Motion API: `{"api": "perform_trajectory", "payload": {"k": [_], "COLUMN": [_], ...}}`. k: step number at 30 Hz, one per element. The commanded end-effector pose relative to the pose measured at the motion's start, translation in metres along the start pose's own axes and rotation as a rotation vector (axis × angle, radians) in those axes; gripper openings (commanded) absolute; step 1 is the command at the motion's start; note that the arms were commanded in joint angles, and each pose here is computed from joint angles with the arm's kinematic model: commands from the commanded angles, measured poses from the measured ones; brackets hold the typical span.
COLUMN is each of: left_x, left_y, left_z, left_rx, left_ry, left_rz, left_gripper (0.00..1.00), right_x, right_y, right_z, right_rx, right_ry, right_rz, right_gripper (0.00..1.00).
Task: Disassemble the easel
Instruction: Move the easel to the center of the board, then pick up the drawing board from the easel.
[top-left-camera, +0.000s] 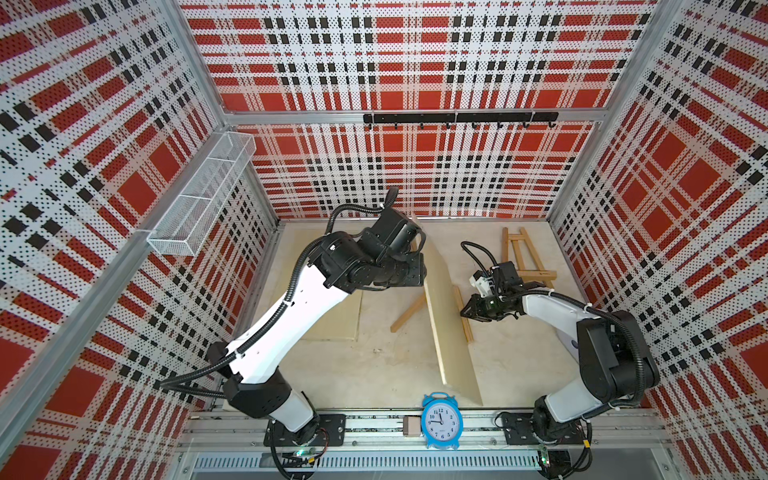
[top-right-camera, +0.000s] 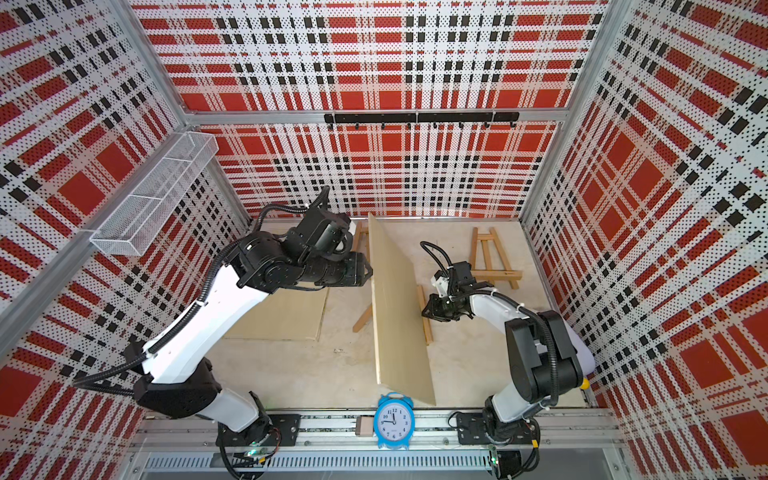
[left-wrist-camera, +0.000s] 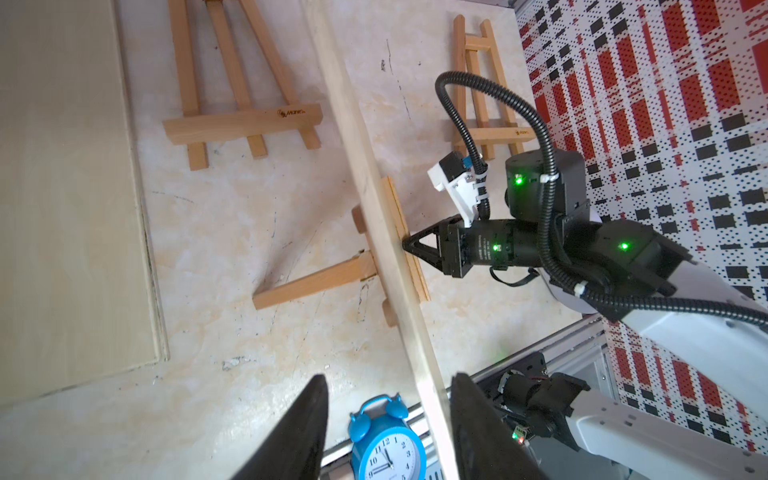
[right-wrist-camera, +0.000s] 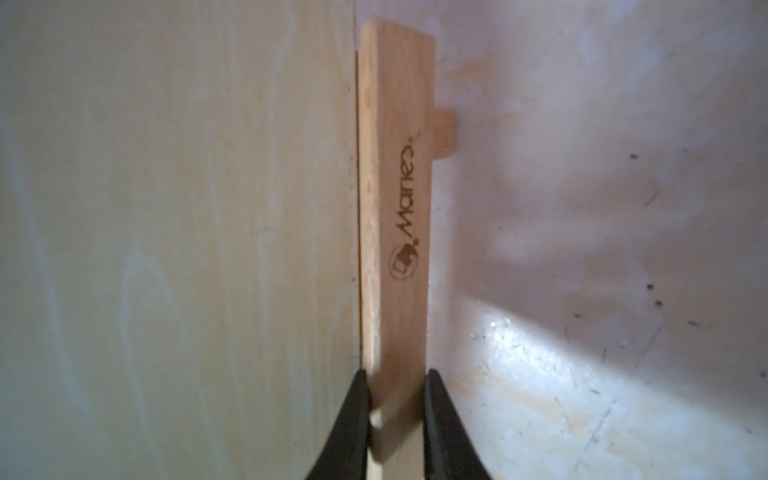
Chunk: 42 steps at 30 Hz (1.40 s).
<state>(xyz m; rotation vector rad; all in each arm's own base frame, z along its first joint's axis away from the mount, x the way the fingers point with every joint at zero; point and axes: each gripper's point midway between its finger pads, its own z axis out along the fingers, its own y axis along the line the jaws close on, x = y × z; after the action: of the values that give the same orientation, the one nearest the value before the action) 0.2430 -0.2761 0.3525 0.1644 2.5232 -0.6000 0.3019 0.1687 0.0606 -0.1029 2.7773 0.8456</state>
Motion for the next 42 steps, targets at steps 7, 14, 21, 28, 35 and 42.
{"api": "perform_trajectory", "payload": {"k": [7,14,21,28,35,42], "left_x": [0.018,0.018,0.015,0.020,0.029,0.029], "left_y": [-0.015,-0.033,-0.033,-0.029,-0.030,-0.023], "left_z": [-0.008,0.006,0.007,0.002,0.008,0.011], "left_rx": [-0.036,-0.071,-0.120,-0.145,-0.171,-0.209], "left_ry": [-0.021,-0.002,0.009,0.022,0.051,0.051], "left_rz": [-0.034,-0.004,0.010,-0.006,-0.007,-0.013], "left_gripper": [0.51,0.50,0.51,0.50,0.49,0.47], "right_x": [-0.011,-0.034,-0.045,-0.048,-0.047,-0.044], "right_y": [0.003,0.002,0.010,0.014,0.020,0.031], "right_z": [-0.020,-0.054,-0.086,-0.109,-0.118,-0.127], "right_rx": [0.077,0.105,0.098,0.078,0.060,0.019], "right_ry": [-0.044,-0.170,-0.253,-0.307,-0.320,-0.344], "right_rz": [-0.016,-0.024,-0.042,-0.048,-0.063,-0.070], "right_gripper": [0.40,0.41,0.41,0.41,0.42,0.42]}}
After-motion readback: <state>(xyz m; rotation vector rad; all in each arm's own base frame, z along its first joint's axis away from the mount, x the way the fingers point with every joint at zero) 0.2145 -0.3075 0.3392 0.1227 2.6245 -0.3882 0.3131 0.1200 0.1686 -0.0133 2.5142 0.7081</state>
